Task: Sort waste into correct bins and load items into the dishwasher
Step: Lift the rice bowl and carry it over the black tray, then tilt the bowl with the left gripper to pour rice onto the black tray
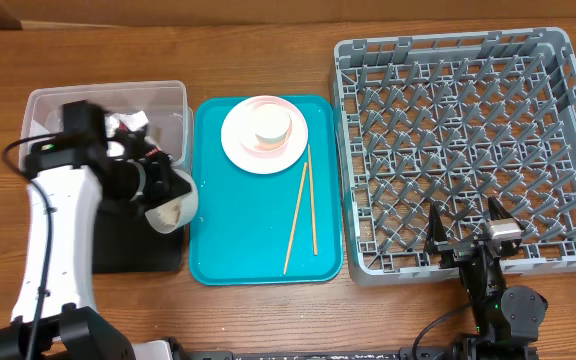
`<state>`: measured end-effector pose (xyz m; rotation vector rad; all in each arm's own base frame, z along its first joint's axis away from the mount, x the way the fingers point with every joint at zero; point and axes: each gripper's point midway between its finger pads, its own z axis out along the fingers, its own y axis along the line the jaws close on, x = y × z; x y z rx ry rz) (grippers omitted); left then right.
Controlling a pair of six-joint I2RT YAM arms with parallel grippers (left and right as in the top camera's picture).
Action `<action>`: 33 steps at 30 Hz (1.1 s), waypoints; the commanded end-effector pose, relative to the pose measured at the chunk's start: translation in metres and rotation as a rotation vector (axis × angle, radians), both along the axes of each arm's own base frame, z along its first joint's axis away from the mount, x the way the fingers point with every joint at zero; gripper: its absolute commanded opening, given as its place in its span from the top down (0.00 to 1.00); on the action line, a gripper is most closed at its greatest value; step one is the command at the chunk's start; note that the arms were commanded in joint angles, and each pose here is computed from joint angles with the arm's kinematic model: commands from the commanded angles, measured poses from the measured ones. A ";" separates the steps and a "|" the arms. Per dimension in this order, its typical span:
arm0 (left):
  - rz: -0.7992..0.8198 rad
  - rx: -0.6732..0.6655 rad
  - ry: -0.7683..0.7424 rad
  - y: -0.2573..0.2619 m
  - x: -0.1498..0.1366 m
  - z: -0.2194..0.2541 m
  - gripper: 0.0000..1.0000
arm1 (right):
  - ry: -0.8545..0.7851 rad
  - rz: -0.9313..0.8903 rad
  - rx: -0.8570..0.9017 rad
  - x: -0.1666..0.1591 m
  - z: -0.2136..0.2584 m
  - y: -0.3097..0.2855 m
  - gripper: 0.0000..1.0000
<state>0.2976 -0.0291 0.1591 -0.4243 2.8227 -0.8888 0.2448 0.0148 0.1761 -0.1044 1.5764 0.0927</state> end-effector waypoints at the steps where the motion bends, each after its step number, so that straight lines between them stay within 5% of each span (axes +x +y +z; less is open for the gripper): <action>1: -0.026 -0.155 -0.164 0.002 0.007 0.034 0.96 | -0.004 0.005 -0.004 0.000 -0.002 0.001 0.00; 18: 0.110 -0.311 -0.400 0.050 0.028 0.071 0.96 | -0.004 0.005 -0.004 0.000 -0.002 0.001 0.00; 33: 0.243 -0.370 -0.500 0.093 0.022 0.057 0.96 | -0.004 0.005 -0.004 0.000 -0.002 0.001 0.00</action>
